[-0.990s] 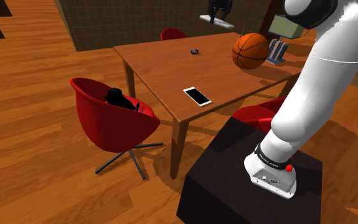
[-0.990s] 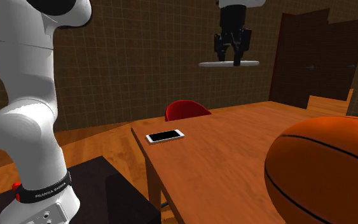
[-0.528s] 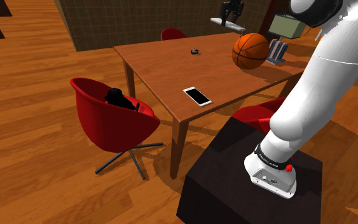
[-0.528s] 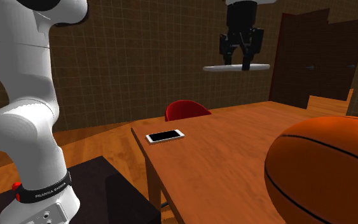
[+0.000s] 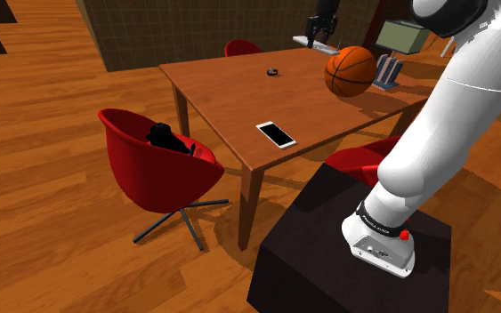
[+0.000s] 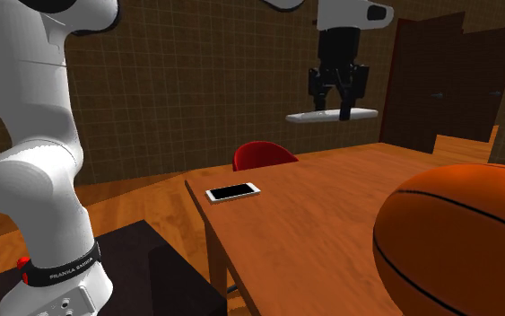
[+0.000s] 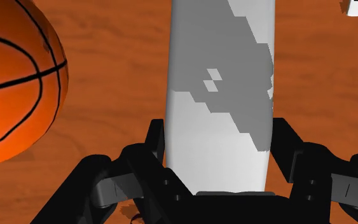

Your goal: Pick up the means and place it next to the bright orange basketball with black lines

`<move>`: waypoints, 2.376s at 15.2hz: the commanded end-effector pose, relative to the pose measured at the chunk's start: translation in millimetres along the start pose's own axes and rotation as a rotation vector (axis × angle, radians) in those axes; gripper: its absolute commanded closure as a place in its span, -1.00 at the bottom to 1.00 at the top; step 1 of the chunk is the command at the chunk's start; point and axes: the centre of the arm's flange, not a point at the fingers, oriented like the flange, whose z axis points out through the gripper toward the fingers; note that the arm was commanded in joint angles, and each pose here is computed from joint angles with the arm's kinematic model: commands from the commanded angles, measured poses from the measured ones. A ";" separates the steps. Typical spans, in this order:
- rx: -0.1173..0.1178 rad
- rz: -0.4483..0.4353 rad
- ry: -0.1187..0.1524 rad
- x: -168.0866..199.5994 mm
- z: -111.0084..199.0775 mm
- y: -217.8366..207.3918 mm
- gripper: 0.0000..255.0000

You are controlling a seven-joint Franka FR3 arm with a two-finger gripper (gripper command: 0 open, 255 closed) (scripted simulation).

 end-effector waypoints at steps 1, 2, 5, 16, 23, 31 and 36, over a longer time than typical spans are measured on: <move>0.000 0.000 0.001 -0.4 10.9 0.1 1.00; 0.000 0.000 0.001 -0.4 16.1 0.1 1.00; 0.000 0.000 0.001 -0.5 32.0 0.2 1.00; 0.000 0.000 0.001 -0.9 90.1 0.7 1.00; 0.000 0.000 0.001 -1.2 127.0 1.0 1.00; 0.000 0.000 0.001 -1.4 169.3 1.3 1.00; 0.000 0.000 0.001 -1.6 195.7 1.5 1.00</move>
